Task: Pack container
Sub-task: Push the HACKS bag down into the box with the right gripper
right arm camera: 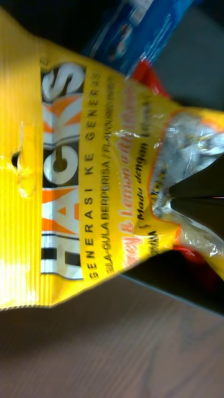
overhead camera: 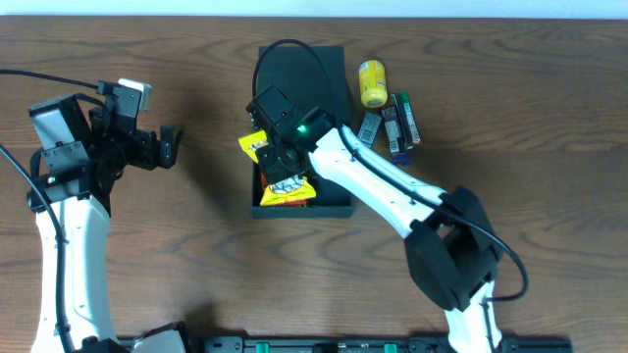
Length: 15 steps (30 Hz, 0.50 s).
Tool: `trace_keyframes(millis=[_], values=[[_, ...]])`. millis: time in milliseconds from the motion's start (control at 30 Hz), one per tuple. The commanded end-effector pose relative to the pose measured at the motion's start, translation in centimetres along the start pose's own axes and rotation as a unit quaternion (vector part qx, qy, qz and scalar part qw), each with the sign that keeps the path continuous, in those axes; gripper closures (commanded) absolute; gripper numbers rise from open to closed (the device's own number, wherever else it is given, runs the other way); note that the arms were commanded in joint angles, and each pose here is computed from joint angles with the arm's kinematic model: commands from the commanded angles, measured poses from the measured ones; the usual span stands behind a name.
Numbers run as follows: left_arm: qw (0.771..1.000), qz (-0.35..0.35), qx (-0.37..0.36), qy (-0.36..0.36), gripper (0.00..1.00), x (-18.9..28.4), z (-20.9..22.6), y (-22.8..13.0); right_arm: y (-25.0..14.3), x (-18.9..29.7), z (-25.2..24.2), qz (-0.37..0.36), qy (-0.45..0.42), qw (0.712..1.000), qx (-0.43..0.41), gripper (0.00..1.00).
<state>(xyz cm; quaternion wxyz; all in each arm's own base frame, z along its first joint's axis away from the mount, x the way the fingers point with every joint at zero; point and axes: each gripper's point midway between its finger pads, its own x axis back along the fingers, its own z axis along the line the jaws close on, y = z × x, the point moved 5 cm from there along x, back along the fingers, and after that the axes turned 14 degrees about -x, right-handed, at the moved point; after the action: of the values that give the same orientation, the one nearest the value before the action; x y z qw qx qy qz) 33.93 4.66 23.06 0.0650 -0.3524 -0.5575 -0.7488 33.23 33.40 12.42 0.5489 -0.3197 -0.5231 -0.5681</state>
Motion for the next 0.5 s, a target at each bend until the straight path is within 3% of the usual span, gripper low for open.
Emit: trace_keyframes(millis=[0, 467], values=[[1.000, -0.006, -0.010, 0.002, 0.05, 0.4, 0.4, 0.6, -1.0, -3.1, -0.6, 0.034, -0.002, 0.999, 0.007, 0.99], [1.000, 0.001, -0.005, -0.003, 0.05, 0.4, 0.2, 0.4, -2.0, -4.7, -0.6, 0.072, 0.011, 0.997, -0.031, 0.98]])
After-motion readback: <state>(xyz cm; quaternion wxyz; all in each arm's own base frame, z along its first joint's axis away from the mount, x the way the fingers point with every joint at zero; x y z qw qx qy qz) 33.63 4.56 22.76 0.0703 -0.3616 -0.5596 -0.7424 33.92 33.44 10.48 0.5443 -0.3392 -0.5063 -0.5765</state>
